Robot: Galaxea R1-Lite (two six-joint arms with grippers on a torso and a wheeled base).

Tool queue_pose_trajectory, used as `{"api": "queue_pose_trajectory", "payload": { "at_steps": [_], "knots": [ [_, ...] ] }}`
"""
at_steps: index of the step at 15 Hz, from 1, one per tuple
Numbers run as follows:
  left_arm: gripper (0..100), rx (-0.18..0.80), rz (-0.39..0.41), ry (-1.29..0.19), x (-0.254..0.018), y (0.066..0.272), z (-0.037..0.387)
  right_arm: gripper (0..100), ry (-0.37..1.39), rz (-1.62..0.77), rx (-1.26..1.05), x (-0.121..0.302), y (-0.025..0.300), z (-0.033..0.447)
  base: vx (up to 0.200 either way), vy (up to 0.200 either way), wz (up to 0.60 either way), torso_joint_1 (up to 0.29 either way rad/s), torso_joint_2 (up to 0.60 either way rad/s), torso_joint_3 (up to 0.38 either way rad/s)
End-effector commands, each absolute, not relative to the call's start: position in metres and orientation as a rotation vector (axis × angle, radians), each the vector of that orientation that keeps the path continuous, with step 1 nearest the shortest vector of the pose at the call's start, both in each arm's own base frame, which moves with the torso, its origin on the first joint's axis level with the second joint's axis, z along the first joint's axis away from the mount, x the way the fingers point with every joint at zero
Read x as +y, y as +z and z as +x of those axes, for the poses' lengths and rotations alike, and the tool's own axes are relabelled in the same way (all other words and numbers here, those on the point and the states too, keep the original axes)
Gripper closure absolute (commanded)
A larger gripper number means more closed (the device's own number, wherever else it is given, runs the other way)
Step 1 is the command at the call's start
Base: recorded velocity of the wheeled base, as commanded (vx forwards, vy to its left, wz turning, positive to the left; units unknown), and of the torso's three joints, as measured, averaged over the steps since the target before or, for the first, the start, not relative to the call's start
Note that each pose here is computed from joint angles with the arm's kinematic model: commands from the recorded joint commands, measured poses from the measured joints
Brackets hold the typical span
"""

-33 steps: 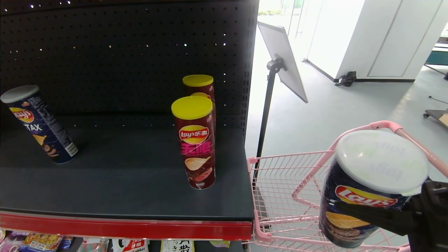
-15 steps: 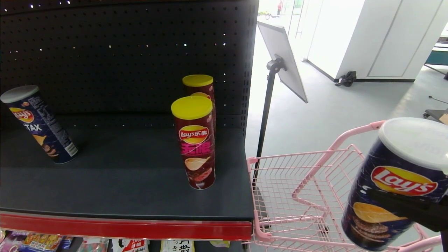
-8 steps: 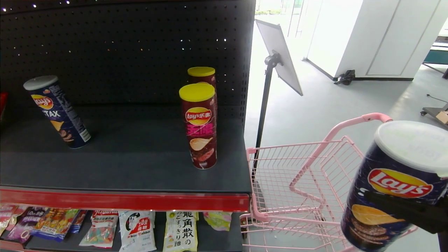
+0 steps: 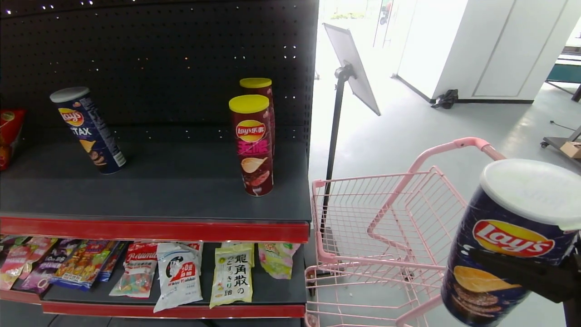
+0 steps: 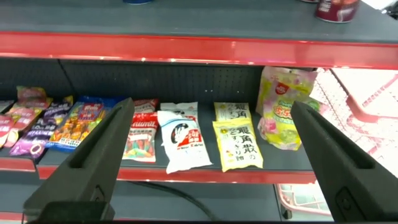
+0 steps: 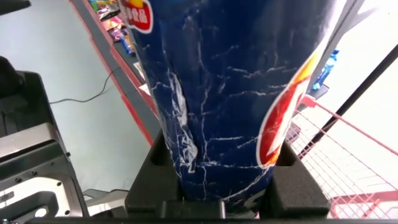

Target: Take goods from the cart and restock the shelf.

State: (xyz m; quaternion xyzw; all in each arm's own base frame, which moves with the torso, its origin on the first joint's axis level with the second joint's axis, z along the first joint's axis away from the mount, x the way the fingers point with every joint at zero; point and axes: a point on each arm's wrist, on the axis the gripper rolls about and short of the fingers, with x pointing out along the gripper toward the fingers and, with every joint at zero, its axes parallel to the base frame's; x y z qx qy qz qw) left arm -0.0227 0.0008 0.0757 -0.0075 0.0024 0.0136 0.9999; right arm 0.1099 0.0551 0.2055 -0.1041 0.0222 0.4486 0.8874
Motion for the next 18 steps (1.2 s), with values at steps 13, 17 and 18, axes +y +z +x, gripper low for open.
{"api": "queue_pose_trajectory", "payload": {
  "at_steps": [13, 17, 18],
  "knots": [
    [0, 0.006, -0.015, 0.028, 0.0008, 0.0757, -0.0226, 100, 0.932, -0.215, 0.053, 0.0541, 0.2016, 0.1076, 0.0, 0.0, 0.0, 0.0, 0.0, 0.0],
    [0, 0.006, -0.015, 0.028, 0.0008, 0.0757, -0.0226, 100, 0.933, -0.213, 0.058, 0.0532, 0.1987, 0.1052, 0.0, 0.15, 0.0, 0.004, 0.0, 0.003],
    [0, 0.006, -0.015, 0.028, 0.0008, 0.0757, -0.0226, 100, 0.931, -0.213, 0.059, 0.053, 0.1987, 0.1053, 0.0, 0.2, 0.0, 0.002, -0.01, 0.002]
  ]
}}
